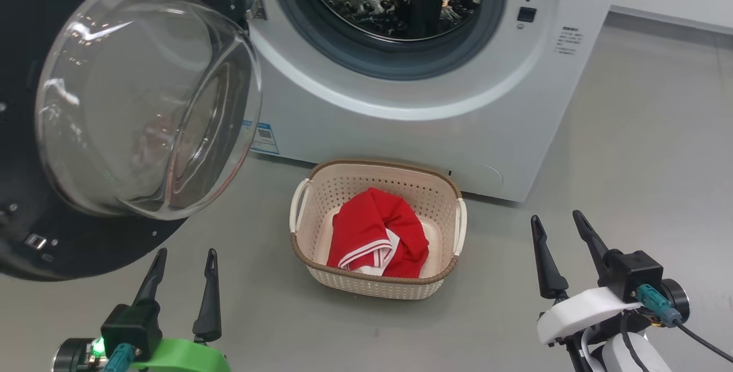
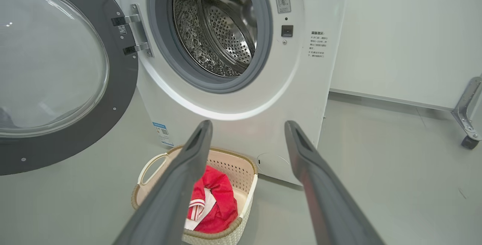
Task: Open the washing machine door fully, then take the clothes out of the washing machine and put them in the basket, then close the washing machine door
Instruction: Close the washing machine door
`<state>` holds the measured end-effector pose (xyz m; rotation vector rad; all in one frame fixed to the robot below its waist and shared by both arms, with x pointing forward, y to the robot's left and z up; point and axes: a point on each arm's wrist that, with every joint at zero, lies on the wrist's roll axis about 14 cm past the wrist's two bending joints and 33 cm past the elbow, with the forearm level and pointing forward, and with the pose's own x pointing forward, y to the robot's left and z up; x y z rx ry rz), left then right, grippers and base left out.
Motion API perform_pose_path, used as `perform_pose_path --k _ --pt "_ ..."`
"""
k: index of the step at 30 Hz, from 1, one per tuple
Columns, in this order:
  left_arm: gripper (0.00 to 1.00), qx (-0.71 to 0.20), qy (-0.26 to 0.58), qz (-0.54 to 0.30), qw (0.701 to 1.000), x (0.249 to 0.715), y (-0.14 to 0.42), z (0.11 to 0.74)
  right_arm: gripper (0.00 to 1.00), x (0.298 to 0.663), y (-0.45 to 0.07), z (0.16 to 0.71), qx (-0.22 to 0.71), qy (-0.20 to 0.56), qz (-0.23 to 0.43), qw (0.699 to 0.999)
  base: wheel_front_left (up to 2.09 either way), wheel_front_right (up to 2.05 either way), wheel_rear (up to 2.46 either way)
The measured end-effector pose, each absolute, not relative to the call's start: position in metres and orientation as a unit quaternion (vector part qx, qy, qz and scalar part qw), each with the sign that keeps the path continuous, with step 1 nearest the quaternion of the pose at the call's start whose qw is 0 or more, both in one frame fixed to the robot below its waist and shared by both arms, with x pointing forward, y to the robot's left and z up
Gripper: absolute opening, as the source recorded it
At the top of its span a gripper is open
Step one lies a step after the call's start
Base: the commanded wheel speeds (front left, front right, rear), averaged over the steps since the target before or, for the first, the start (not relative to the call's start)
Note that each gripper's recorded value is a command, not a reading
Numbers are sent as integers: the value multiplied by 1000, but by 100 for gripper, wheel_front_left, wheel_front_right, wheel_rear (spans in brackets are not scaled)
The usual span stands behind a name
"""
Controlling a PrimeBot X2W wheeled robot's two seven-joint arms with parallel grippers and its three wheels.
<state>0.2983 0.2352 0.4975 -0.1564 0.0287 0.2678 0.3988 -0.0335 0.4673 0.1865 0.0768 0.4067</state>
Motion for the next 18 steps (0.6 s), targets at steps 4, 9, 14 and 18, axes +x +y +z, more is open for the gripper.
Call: perform_pose_path --k 4,9,14,18 --pt "100 -78 11 169 982 281 253 498 100 399 -10 468 91 39 235 967 0 0 0" --pt "100 -79 7 202 976 265 268 499 100 397 14 470 92 40 269 958 0 0 0" --pt "100 -80 7 229 970 248 279 498 100 393 34 470 92 42 296 950 0 0 0" --pt "100 -83 5 247 966 237 287 498 100 390 46 471 91 43 313 944 0 0 0"
